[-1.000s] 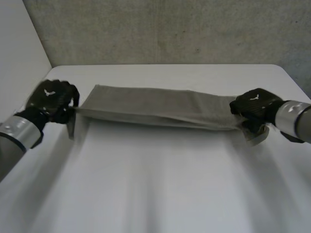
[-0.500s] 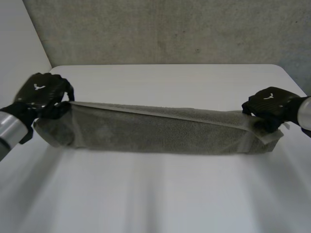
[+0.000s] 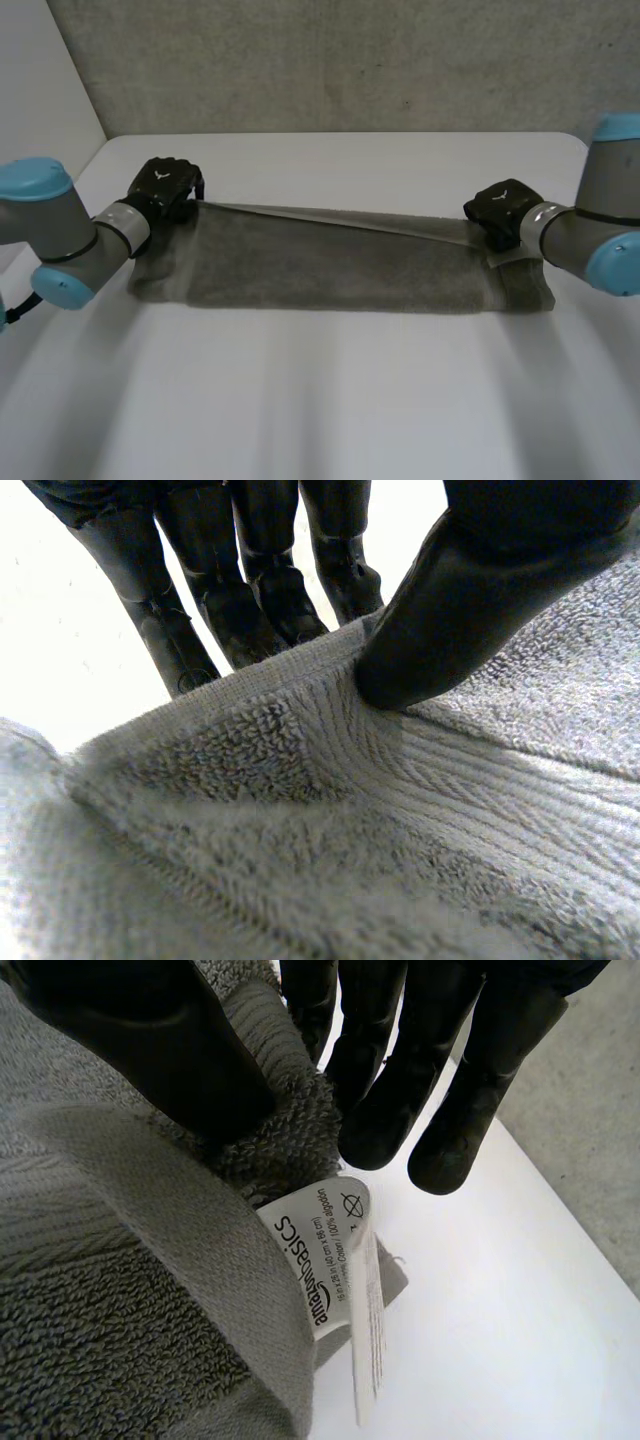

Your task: Fold the towel.

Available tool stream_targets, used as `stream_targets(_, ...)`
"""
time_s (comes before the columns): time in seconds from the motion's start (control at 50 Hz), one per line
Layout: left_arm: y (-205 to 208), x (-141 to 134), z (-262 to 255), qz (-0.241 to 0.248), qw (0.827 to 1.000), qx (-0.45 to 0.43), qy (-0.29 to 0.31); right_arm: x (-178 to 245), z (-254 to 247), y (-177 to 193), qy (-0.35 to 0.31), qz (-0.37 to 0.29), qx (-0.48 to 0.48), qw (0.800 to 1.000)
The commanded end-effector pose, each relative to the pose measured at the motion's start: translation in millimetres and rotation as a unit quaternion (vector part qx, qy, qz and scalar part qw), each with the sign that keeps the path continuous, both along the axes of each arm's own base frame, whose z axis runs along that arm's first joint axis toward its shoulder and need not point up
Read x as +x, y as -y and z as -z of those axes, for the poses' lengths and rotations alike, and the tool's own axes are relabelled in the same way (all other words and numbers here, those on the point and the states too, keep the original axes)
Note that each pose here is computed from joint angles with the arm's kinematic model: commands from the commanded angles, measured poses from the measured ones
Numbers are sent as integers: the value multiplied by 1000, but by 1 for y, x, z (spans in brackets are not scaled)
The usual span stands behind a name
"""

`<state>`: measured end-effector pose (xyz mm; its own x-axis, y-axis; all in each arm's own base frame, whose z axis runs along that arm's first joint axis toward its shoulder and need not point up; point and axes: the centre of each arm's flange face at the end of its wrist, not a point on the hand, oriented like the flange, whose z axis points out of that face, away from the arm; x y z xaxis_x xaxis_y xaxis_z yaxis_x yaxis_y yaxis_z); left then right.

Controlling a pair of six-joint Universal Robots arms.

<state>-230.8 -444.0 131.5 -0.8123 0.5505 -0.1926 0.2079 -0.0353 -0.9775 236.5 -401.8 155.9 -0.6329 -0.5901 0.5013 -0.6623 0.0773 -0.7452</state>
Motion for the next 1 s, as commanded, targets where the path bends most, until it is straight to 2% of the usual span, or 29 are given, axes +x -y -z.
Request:
stream_targets(0.02, 13, -3, 11, -5, 1000, -8, 1, 7, 21, 7, -7, 11, 6, 1000)
stream_targets(0.16, 13, -11, 11, 2, 1000, -14, 0, 8, 26, 14, 16, 24, 4, 1000)
stream_targets(0.28, 9, -18, 3, 11, 1000, -22, -2, 14, 7, 17, 57, 35, -9, 998)
stream_targets(0.48, 4, -20, -46, 14, 998, -62, -13, 17, -57, 6, 121, 44, -53, 990)
stream_targets(0.58, -11, -18, -64, 14, 998, -63, -14, 6, -97, 0, 155, 67, -113, 979)
stream_targets(0.82, -69, -6, -88, 10, 999, -21, -32, -6, -136, -38, 159, 66, -141, 975)
stream_targets(0.92, -90, -2, -80, 9, 999, 14, -43, -6, -113, -57, 139, 66, -85, 984)
stream_targets(1.0, -102, -1, -71, 8, 998, 34, -43, -11, -80, -71, 94, 65, -28, 993)
